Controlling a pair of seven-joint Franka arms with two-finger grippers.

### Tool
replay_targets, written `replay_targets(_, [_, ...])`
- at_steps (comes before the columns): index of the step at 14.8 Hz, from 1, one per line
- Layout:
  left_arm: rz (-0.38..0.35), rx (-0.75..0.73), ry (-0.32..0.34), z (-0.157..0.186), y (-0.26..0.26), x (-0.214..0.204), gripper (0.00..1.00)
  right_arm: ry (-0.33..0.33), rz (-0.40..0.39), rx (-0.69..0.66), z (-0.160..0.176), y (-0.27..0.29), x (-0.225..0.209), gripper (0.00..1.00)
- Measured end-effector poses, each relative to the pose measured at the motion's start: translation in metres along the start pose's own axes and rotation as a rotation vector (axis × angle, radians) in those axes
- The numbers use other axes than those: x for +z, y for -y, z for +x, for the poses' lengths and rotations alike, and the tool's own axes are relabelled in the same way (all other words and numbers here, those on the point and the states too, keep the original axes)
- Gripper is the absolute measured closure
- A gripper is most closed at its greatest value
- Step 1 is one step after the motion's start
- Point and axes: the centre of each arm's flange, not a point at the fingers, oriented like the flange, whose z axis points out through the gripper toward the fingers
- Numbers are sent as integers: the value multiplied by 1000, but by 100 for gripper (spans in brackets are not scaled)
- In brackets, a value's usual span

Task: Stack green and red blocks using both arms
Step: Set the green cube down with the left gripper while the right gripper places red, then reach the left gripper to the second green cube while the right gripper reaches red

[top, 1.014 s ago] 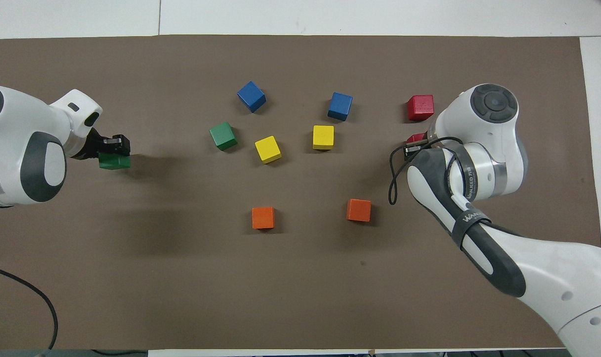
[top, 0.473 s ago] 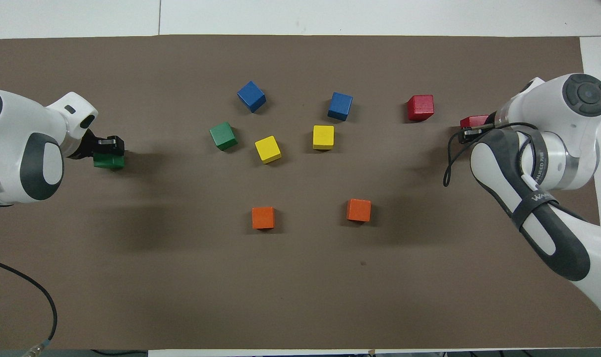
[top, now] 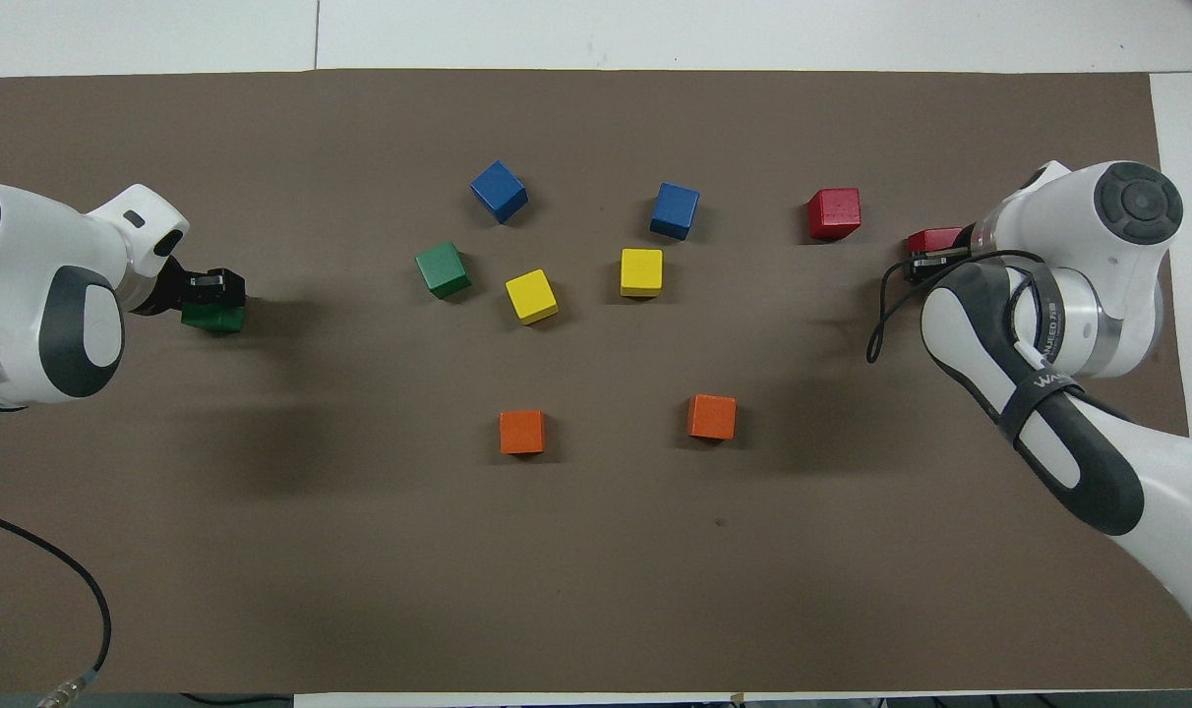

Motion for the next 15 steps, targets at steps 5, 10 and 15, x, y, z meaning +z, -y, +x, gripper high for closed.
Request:
replay_targets(5, [-7,-36,11,22,-23,-42,0,54,5,32,22,15,-42,0])
replay_targets(10, [-9,-272,26,27,-185,-95,0,29,-14,44,49,78,-86,0])
replay_targets(15, [1,-454,1,21,-261,-59,0,33,-34,54,78,124,-60,0])
